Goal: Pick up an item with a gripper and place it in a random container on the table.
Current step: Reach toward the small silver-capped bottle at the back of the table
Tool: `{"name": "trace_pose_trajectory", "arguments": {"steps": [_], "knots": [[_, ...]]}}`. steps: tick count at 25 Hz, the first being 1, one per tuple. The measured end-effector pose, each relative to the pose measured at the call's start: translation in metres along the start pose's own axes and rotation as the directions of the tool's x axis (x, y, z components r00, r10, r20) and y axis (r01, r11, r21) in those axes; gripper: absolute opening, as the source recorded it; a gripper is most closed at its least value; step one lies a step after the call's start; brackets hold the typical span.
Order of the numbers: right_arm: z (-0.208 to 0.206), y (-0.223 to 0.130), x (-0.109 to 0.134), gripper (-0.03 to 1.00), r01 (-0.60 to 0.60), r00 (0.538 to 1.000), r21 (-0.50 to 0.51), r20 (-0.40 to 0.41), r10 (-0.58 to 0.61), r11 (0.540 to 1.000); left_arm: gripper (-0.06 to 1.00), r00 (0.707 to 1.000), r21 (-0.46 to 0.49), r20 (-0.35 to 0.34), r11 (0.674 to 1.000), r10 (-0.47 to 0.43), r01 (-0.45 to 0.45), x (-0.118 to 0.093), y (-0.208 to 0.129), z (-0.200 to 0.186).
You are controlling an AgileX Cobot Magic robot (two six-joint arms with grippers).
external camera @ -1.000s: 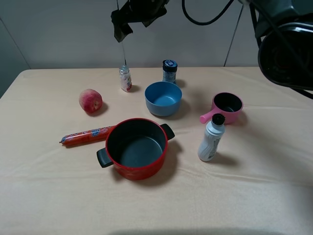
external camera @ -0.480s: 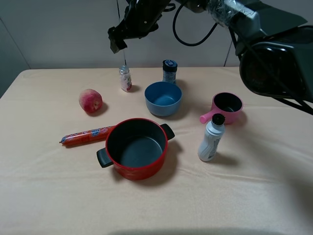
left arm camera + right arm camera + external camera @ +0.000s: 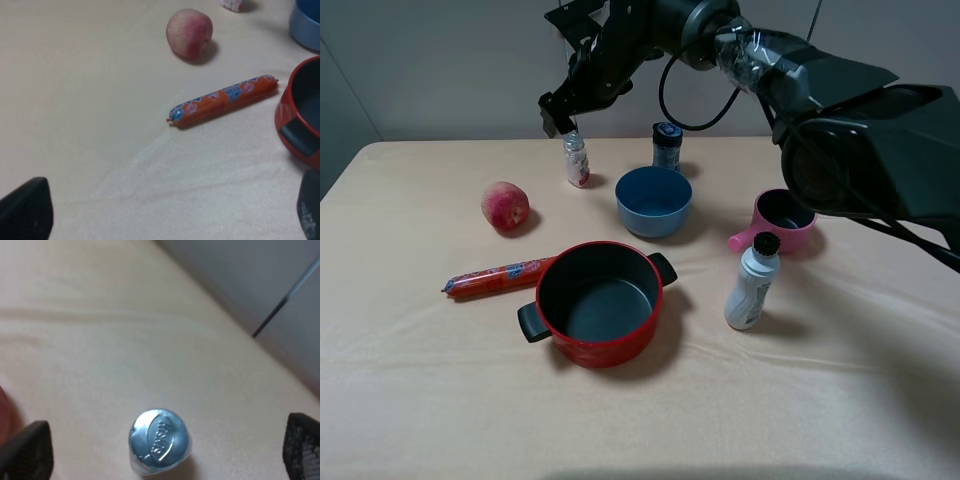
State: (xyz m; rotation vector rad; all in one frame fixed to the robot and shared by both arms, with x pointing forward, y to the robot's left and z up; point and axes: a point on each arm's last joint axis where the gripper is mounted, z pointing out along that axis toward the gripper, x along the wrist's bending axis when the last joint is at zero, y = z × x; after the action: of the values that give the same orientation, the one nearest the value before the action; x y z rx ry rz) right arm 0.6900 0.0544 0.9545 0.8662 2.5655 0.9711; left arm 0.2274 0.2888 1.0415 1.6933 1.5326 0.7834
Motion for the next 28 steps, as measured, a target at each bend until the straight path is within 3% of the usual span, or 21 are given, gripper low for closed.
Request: {"name": "trace_pose_trajectory", "arguments": {"steps": [13, 28], "knots": [[0.039, -0.026, 0.002, 0.69, -0.025, 0.999, 0.022, -0.032, 0.026, 0.999, 0.99, 1.000, 0.000, 0.000, 1.000, 0.000, 0.000, 0.000, 0.000, 0.000], [0.057, -0.038, 0.002, 0.69, -0.018, 0.999, 0.016, -0.032, 0.018, 1.000, 0.99, 1.000, 0.000, -0.001, 1.000, 0.000, 0.000, 0.000, 0.000, 0.000]]}}
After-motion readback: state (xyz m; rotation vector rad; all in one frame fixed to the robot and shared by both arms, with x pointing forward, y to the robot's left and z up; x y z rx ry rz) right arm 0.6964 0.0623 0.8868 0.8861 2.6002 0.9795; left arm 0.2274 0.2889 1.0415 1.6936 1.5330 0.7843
